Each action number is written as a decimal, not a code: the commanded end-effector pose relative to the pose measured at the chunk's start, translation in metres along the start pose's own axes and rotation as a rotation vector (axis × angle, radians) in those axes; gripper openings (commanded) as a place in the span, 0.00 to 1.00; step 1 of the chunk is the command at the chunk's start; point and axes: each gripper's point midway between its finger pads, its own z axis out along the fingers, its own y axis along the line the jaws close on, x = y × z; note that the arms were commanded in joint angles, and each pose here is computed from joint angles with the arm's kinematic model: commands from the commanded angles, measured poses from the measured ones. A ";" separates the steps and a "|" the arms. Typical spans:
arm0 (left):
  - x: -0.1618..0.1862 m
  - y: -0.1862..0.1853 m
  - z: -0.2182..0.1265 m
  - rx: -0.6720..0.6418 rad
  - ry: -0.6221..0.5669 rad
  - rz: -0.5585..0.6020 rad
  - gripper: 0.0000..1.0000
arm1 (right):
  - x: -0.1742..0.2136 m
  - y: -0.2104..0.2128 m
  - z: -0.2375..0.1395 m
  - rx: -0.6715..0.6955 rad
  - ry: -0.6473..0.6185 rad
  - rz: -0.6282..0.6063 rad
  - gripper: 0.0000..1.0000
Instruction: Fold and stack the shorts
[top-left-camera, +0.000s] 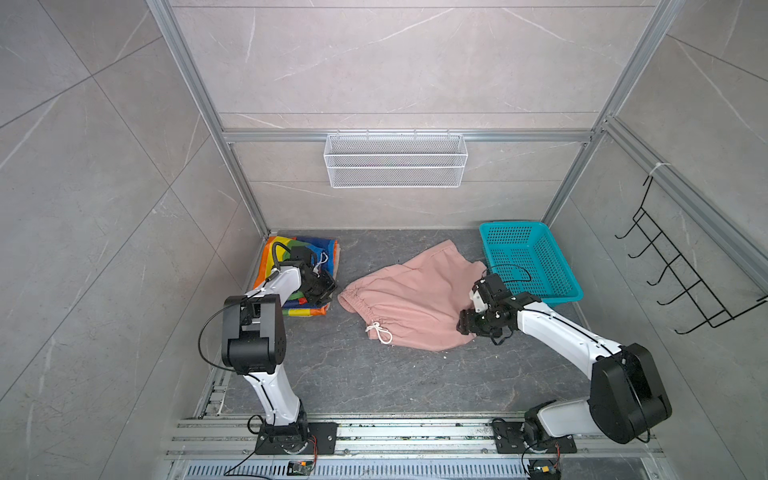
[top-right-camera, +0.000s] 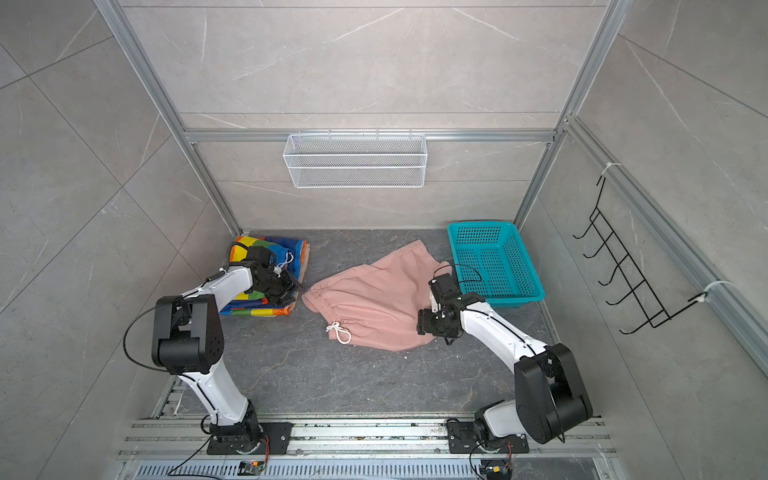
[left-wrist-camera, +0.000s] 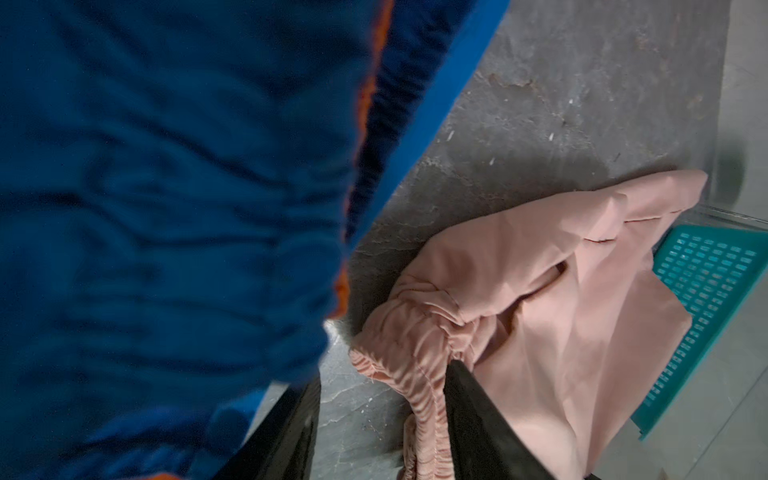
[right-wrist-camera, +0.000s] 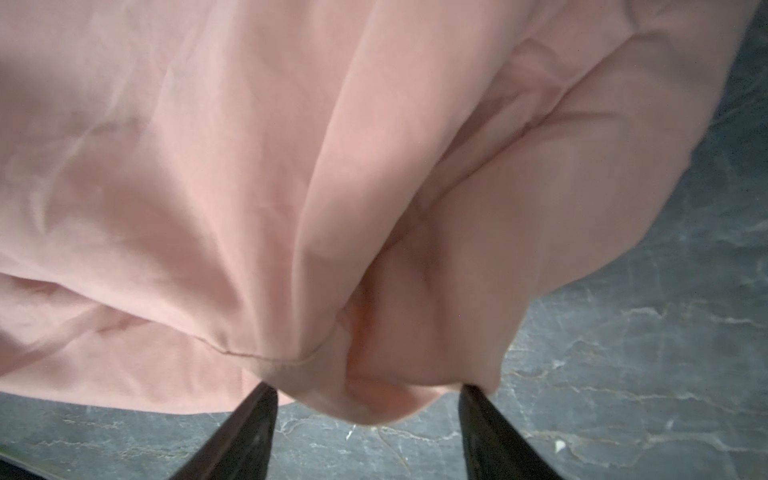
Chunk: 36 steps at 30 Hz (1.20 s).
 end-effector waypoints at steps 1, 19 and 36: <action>-0.009 -0.003 0.008 0.005 -0.040 0.018 0.51 | -0.002 0.004 -0.001 -0.017 0.008 0.003 0.81; 0.008 -0.015 0.043 0.136 -0.056 0.039 0.28 | -0.003 0.008 0.001 -0.034 0.015 0.004 0.94; -0.002 -0.100 -0.085 0.289 -0.254 0.180 0.00 | -0.094 0.017 -0.068 0.020 -0.178 0.039 0.99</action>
